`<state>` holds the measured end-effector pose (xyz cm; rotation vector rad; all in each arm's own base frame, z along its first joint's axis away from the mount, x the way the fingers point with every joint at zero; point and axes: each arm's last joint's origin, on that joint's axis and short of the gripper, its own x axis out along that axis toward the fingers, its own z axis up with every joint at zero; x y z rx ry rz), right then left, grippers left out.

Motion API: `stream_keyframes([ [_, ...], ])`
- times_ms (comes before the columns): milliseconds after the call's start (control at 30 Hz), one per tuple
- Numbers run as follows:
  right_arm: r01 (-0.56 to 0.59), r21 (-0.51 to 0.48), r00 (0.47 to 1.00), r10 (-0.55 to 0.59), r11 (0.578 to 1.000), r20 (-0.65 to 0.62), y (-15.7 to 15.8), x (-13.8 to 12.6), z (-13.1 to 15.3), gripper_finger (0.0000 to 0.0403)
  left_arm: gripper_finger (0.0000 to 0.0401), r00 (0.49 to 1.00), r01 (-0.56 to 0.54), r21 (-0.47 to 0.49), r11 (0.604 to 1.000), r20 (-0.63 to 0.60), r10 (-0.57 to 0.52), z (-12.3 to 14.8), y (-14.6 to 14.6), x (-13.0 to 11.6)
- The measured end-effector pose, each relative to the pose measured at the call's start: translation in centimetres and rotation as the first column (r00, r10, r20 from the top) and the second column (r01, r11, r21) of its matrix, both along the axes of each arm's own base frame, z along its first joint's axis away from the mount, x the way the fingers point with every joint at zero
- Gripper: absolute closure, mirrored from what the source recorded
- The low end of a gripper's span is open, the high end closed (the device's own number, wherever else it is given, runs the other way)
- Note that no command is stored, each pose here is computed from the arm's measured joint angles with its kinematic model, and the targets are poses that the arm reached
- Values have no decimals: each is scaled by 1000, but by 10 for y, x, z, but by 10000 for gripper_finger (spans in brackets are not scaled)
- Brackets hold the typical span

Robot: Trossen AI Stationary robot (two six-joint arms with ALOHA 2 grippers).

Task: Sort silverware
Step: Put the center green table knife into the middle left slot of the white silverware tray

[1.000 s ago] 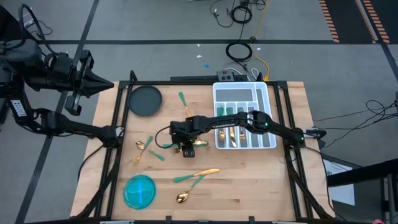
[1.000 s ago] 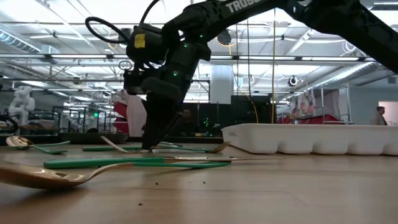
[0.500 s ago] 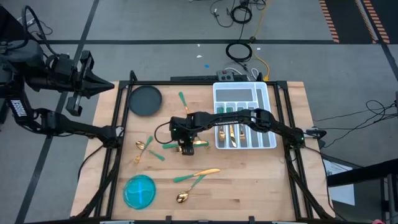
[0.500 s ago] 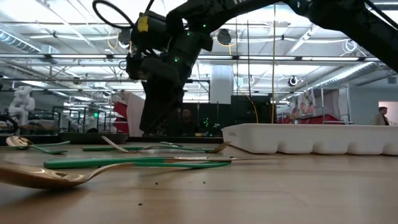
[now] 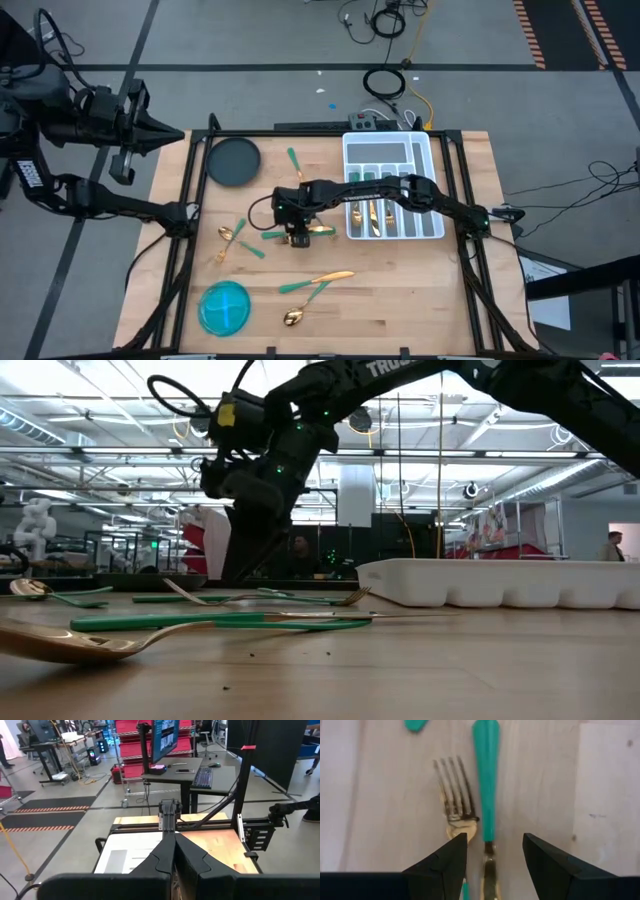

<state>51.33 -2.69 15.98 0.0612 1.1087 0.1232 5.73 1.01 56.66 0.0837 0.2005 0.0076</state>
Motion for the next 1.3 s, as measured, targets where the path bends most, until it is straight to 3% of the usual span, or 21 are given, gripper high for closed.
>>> stream_keyframes([
  [500, 2, 1, 997, -2, 1000, -83, -1, -12, -25, 218, 388, 1000, -13, 29, 1000, -2, 13, 0, 1, 0],
  [967, -14, -2, 1000, 14, 1000, -21, 6, -6, -17, 218, 388, 1000, -14, 26, 1000, -3, 14, 0, 1, 0],
  [1300, -9, -11, 999, 9, 1000, 42, 5, 3, 6, 218, 388, 1000, -13, 21, 1000, -16, 14, -1, 0, 0],
])
